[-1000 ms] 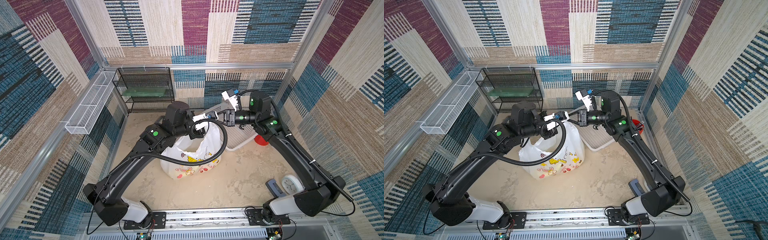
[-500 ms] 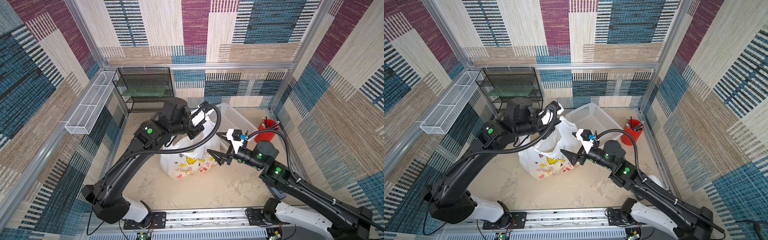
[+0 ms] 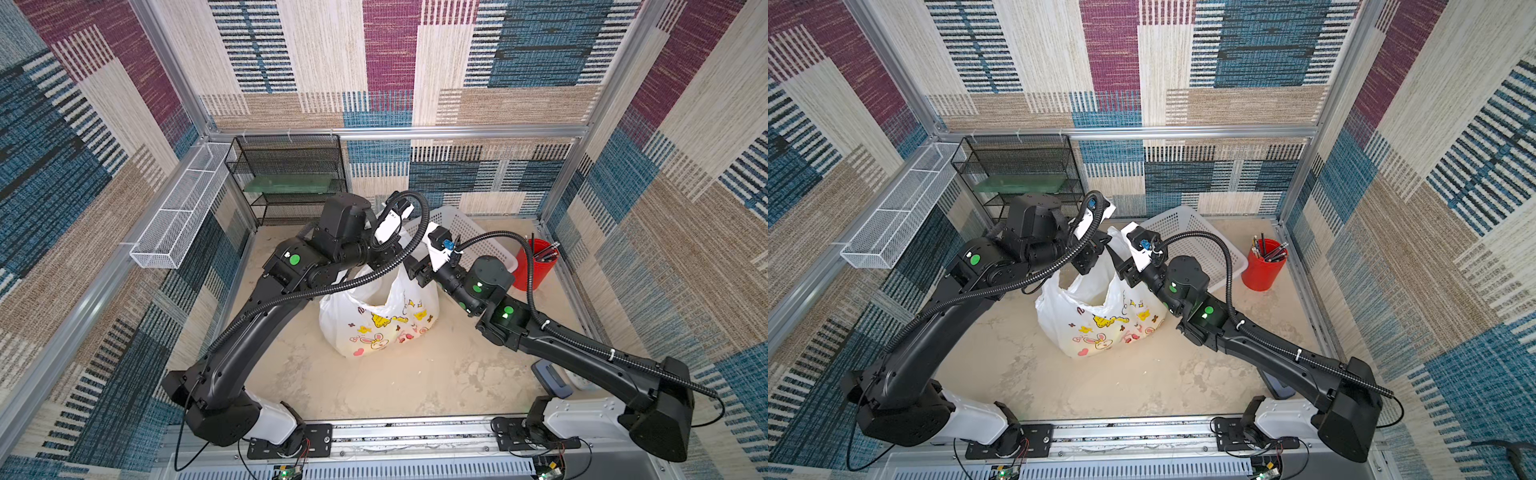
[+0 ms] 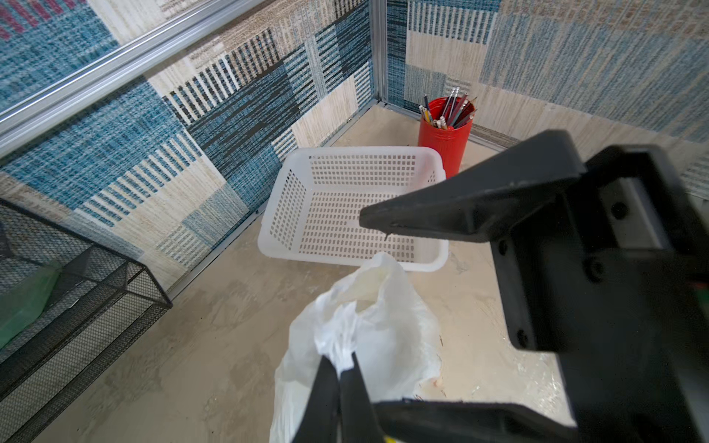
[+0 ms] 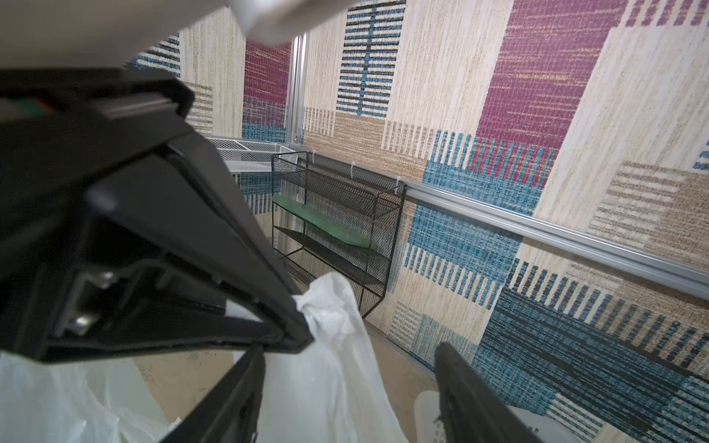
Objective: Place the banana into a plastic bag & tie a knot
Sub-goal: Adjust the plastic bag at the center of the board.
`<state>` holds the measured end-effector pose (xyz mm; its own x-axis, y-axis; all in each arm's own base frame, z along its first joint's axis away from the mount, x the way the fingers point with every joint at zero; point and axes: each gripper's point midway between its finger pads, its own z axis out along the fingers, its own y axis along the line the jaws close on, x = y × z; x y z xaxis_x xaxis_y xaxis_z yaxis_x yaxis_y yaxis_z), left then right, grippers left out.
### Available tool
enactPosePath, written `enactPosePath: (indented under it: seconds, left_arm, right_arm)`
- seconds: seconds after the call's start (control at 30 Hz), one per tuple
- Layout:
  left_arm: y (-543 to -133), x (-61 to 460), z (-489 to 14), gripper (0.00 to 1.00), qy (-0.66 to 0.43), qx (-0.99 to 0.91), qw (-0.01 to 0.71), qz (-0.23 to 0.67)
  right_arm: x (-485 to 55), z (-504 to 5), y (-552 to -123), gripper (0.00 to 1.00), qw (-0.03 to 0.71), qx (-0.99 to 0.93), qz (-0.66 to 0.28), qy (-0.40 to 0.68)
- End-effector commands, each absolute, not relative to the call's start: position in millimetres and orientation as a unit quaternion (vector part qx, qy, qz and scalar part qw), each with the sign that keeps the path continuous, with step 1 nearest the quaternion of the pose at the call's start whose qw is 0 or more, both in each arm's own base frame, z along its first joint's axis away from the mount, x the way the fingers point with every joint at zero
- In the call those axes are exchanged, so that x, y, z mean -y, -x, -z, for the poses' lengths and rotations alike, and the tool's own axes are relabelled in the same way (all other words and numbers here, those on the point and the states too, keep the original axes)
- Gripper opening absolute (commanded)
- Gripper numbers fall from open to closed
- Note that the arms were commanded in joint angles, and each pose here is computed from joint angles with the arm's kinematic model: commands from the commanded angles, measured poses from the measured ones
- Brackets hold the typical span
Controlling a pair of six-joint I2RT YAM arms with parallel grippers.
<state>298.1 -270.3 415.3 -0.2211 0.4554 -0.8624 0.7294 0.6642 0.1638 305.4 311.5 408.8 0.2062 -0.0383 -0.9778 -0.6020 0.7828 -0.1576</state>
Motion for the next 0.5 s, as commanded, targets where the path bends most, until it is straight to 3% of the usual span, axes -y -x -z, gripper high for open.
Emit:
enactPosePath:
  seconds: [0.0, 0.1, 0.2, 0.27, 0.47]
  left_arm:
    - [-276.1, 286.9, -416.5, 0.0, -0.397, -0.763, 0.465, 0.21]
    - [-279.1, 285.0, -415.1, 0.0, -0.393, -0.766, 0.467, 0.201]
    - [-281.7, 283.3, -414.2, 0.0, -0.394, -0.767, 0.468, 0.191]
    - [-281.8, 284.0, -413.2, 0.0, -0.397, -0.768, 0.466, 0.19]
    - [-278.7, 286.9, -410.9, 0.0, -0.394, -0.771, 0.456, 0.205]
  right_arm:
    - [-316.3, -404.3, -307.7, 0.65, 0.726, -0.601, -0.209, 0.26]
    - [-314.4, -397.9, -304.9, 0.67, 0.718, -0.611, -0.211, 0.259]
    - [-303.3, -391.1, -292.9, 0.85, 0.719, -0.61, -0.208, 0.259]
    - [-295.8, -385.3, -286.1, 0.9, 0.72, -0.609, -0.201, 0.265]
    - [-299.9, -391.3, -292.8, 0.89, 0.727, -0.595, -0.199, 0.277]
